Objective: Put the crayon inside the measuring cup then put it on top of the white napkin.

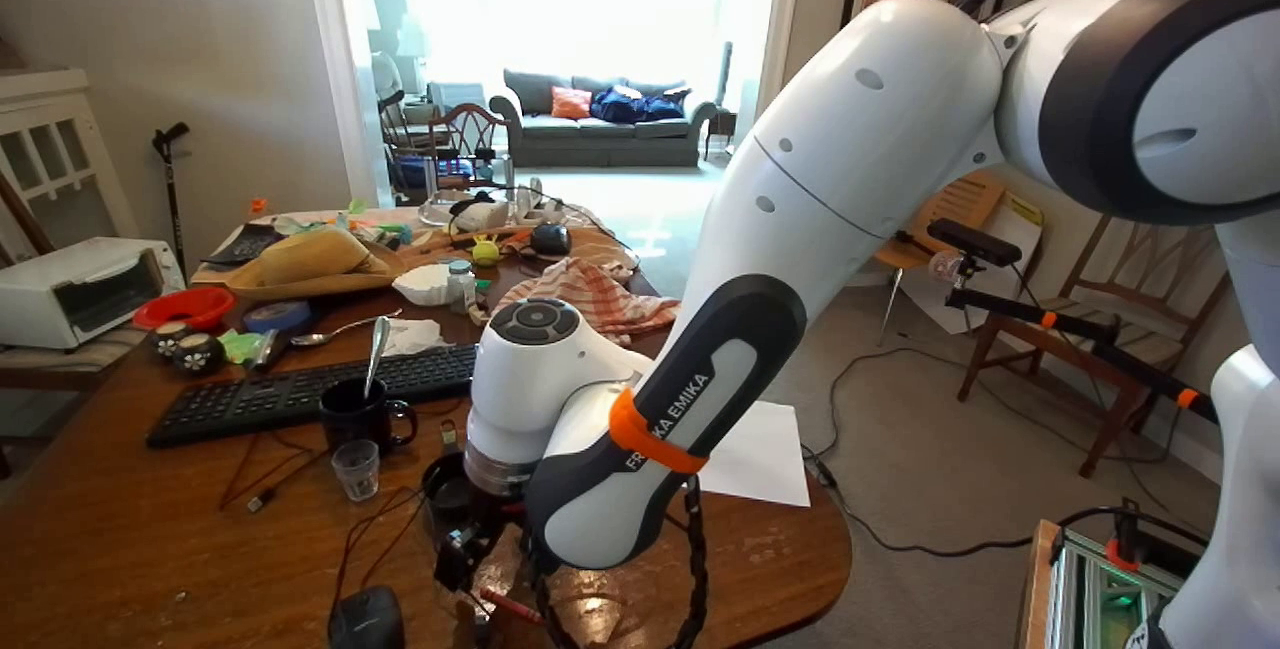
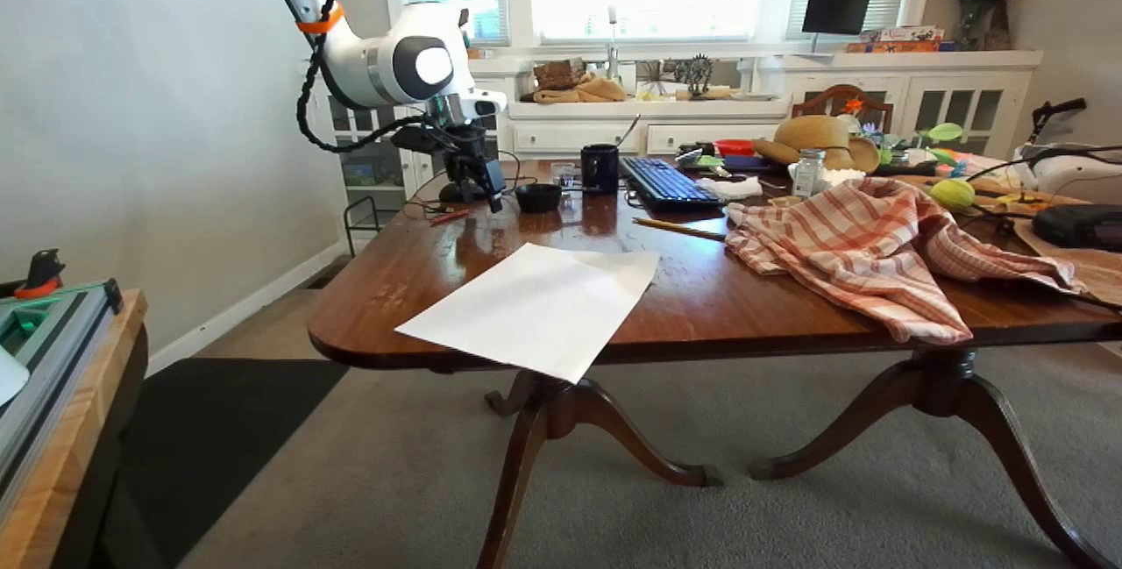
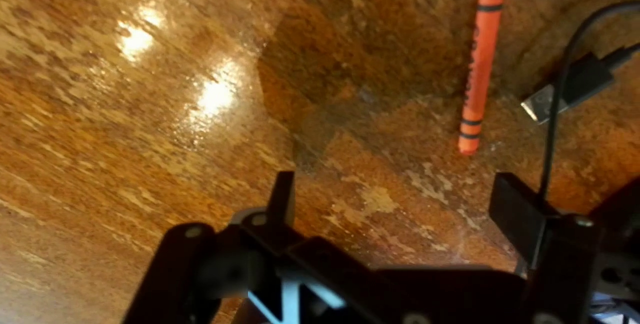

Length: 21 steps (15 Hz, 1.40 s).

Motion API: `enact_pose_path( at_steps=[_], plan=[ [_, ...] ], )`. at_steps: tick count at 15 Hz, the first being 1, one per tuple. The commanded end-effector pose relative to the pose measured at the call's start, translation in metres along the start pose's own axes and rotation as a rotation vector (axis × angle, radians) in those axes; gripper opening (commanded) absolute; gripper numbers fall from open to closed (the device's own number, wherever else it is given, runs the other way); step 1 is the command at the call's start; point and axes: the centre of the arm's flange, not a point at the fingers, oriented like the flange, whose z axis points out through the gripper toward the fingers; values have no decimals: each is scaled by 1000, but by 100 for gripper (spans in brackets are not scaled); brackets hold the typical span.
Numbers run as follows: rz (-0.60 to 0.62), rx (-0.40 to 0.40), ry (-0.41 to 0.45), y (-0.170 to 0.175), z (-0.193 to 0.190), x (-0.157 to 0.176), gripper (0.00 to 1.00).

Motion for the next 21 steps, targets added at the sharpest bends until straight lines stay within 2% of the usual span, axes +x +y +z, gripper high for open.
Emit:
enact_pose_path(
  at_steps=[1,9,17,20,21],
  plan=[
    [-35,25,-24,-4,-2,-7,100],
    [-159,36,-65,-12,-4,-13,100],
    [-154,7,-121,-9,-3,-16,100],
    [-157,8,-128,-11,-2,-17,93],
    [-159,8,-129,-11,-2,-17,87]
  ],
)
